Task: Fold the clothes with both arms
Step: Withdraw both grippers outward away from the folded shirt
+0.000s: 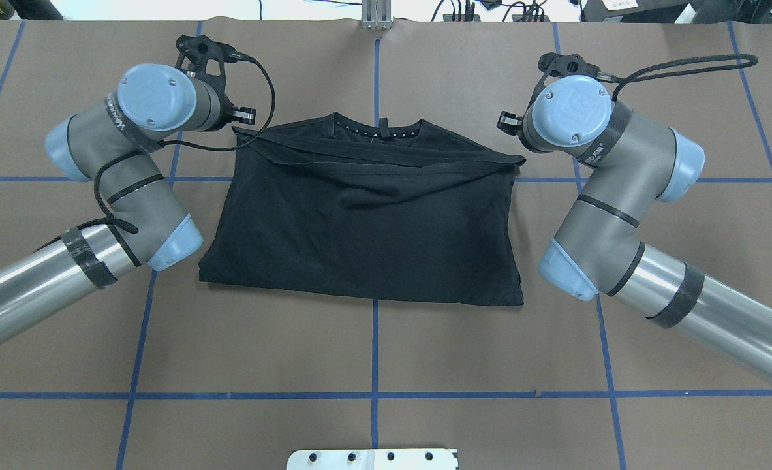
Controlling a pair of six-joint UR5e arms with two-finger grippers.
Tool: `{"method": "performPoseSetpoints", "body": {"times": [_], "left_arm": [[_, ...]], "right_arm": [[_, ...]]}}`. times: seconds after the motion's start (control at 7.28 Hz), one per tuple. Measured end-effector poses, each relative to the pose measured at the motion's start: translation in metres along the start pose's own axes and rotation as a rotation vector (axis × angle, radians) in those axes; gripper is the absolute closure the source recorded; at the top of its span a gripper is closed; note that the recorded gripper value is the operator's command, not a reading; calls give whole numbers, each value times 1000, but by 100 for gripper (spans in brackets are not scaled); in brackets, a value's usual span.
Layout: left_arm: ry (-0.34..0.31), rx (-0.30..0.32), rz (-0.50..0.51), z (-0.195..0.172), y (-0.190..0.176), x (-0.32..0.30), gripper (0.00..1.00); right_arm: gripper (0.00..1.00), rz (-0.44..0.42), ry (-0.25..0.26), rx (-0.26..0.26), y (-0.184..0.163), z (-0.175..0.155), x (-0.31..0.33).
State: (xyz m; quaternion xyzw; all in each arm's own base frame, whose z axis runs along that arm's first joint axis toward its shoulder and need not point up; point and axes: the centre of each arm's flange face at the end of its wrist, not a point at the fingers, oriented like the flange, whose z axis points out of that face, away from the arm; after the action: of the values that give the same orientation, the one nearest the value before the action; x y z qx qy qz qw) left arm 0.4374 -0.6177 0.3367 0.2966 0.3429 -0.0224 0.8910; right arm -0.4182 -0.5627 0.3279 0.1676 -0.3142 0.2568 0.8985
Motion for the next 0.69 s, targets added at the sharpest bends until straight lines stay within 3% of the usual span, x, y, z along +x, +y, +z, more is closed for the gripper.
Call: {"method": "performPoseSetpoints", "body": {"times": [0.27,0.69], "left_arm": [[104,-2,31,-30,6,-20,0],[231,-41,51,-102,64,-53,0]], "right_arm": [[0,-82,-44,-51,-18,-18,5],[0,-127,-139,-119,-14,-64,30]]}}
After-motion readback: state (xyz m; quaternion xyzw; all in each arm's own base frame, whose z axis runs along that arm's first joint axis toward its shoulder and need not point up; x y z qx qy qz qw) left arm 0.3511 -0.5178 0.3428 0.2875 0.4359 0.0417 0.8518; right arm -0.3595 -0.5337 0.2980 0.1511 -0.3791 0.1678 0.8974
